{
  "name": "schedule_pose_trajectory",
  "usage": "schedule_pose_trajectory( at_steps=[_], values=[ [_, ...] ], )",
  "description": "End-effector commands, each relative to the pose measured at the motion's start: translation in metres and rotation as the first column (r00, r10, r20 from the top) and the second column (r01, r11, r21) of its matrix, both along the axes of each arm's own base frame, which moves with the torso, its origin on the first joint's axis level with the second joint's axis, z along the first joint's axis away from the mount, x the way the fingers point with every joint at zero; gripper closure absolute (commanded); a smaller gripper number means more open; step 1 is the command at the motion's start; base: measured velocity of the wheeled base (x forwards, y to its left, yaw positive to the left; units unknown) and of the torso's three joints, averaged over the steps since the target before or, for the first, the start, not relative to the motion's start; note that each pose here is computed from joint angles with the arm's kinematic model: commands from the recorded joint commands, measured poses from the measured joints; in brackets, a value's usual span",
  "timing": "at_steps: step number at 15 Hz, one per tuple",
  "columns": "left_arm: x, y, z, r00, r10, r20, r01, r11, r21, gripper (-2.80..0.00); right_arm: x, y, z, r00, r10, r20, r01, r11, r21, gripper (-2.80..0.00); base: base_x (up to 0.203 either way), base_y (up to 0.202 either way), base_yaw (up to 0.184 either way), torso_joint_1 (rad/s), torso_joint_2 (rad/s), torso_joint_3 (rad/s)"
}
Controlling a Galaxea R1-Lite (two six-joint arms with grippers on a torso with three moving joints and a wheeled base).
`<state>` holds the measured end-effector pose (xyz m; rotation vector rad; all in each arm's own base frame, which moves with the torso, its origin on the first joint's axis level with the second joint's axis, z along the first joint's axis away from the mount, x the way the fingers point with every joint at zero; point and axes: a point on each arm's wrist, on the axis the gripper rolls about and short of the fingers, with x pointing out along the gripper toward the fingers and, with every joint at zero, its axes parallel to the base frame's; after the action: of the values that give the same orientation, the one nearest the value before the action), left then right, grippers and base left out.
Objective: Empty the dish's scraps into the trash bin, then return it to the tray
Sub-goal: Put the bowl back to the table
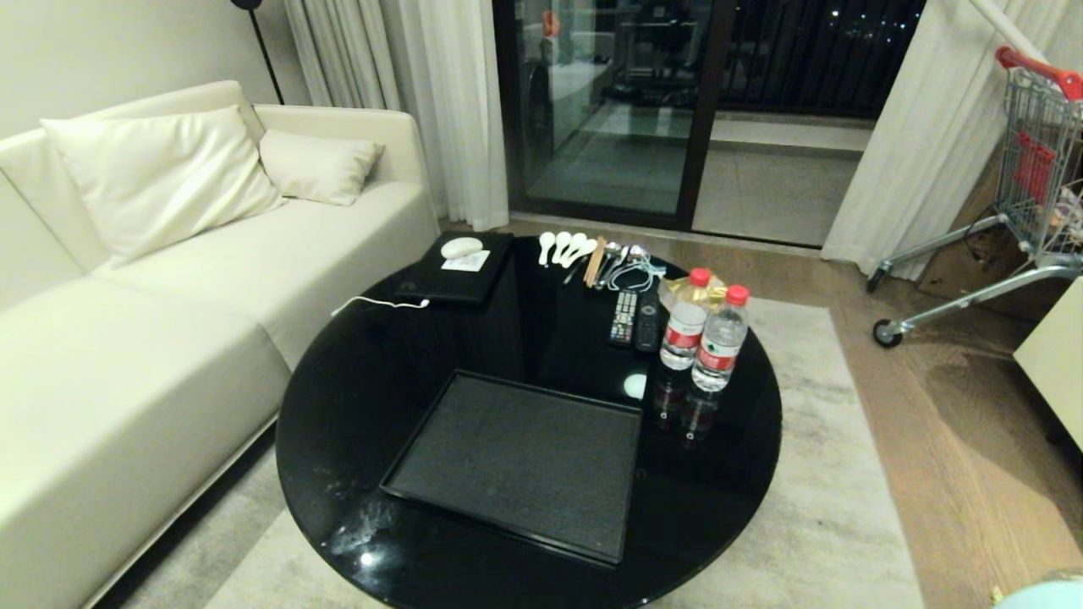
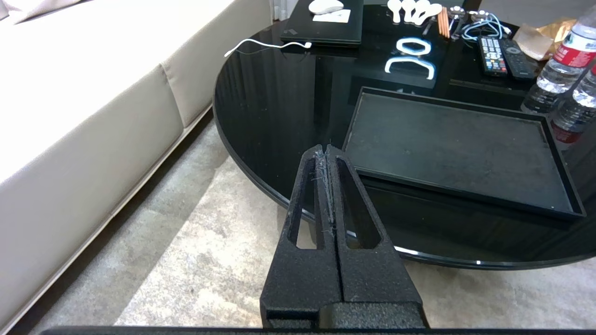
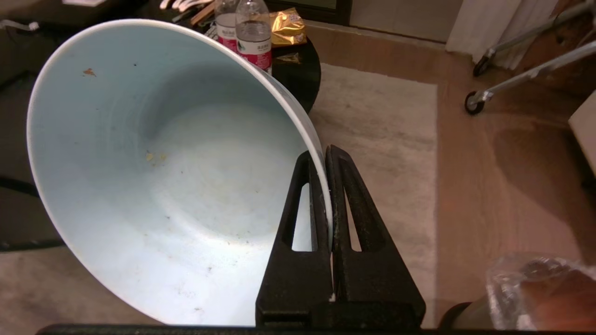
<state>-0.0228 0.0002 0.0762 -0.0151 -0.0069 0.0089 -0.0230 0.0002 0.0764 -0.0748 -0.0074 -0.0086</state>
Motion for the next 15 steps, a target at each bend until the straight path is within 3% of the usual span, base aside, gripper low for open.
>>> schedule_pose_trajectory(
  at_steps=[1,3,6,10,13,15],
  values=[
    [0.000,0.000,0.000,1.000,0.002,0.001,-0.002,1.000,0.000,0.00,-0.002,0.000,0.007,1.000,0.018,0.016,-0.017,0.998,-0.059,0.00,0.000,0.000,0.000,0.000,0.00,0.000],
    [0.000,0.000,0.000,1.000,0.000,0.001,0.000,1.000,0.000,0.00,-0.002,0.000,0.019,1.000,0.024,-0.004,-0.024,0.993,-0.113,0.00,0.000,0.000,0.000,0.000,0.00,0.000],
    [0.000,0.000,0.000,1.000,0.000,0.001,0.000,1.000,0.000,0.00,0.006,0.001,0.043,0.997,0.038,-0.063,-0.046,0.991,-0.124,0.00,0.000,0.000,0.000,0.000,0.00,0.000],
    [0.000,0.000,0.000,1.000,0.000,0.001,0.000,1.000,0.000,0.00,0.040,0.003,0.097,0.978,0.160,-0.137,-0.176,0.977,-0.116,0.00,0.000,0.000,0.000,0.000,0.00,0.000],
    [0.000,0.000,0.000,1.000,0.000,0.001,0.000,1.000,0.000,0.00,0.088,0.006,0.137,0.947,0.257,-0.191,-0.288,0.946,-0.152,0.00,0.000,0.000,0.000,0.000,0.00,0.000],
    [0.000,0.000,0.000,1.000,0.000,0.001,0.000,1.000,0.000,0.00,0.121,0.010,0.153,0.904,0.363,-0.225,-0.406,0.895,-0.186,0.00,0.000,0.000,0.000,0.000,0.00,0.000]
  ],
)
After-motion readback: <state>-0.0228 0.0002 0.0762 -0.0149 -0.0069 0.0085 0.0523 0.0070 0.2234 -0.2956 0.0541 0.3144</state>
